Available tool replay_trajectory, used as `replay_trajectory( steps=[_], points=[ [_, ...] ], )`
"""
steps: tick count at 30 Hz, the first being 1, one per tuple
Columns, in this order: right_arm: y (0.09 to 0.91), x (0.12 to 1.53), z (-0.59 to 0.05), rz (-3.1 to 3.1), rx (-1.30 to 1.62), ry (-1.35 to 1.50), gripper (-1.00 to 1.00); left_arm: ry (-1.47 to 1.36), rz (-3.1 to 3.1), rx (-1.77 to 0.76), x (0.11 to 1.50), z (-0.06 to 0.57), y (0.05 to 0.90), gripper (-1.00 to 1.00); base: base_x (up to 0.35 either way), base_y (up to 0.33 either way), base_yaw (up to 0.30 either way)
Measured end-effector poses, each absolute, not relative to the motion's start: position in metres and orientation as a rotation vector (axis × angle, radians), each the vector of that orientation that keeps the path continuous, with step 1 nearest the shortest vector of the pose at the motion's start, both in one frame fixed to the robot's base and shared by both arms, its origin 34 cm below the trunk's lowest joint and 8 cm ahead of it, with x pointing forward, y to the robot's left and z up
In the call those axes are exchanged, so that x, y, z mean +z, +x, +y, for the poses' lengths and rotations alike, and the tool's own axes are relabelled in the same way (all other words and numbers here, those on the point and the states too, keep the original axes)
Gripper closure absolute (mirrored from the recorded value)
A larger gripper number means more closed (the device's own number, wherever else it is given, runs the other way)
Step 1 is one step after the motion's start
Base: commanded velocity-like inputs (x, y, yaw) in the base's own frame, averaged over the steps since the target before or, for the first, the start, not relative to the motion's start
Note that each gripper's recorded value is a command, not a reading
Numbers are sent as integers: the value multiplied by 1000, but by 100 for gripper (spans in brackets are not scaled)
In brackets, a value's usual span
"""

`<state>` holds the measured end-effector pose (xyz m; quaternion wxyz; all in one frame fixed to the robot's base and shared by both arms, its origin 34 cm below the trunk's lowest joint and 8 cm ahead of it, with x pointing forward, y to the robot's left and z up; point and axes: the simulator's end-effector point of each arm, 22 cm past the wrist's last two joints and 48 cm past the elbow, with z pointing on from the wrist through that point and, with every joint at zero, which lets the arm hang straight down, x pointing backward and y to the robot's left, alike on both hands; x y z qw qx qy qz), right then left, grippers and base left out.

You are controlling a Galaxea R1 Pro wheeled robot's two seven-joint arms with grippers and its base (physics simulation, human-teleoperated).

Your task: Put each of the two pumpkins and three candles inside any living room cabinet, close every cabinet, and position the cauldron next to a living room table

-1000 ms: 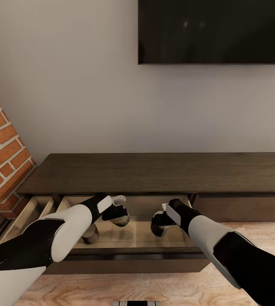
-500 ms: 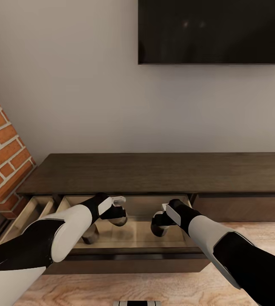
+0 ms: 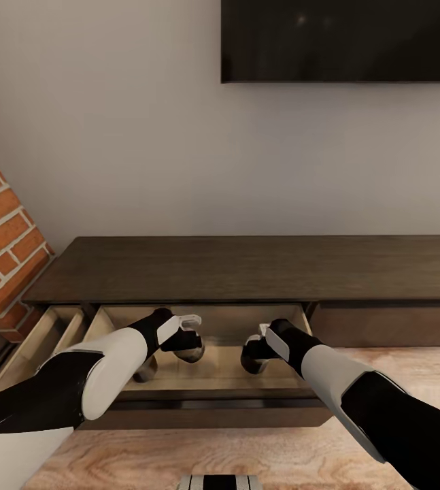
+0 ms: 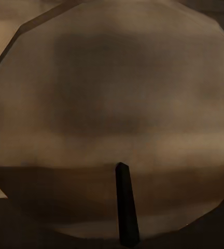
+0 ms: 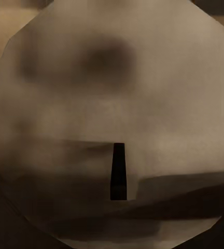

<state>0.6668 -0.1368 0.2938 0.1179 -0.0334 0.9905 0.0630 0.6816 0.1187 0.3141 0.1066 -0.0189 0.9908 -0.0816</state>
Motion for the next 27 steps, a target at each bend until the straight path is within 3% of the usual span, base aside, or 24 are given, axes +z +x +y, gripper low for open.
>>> replay_trajectory(
  steps=[13, 27],
  points=[
    [661, 289, -108, 2899, 231, -119, 100, -57, 2928, -241, 308, 119, 680, 100, 0, 0, 51],
    [660, 289, -105, 2901, 235, -123, 100, -54, 2928, -238, 307, 119, 679, 100, 0, 0, -27]
  ],
)
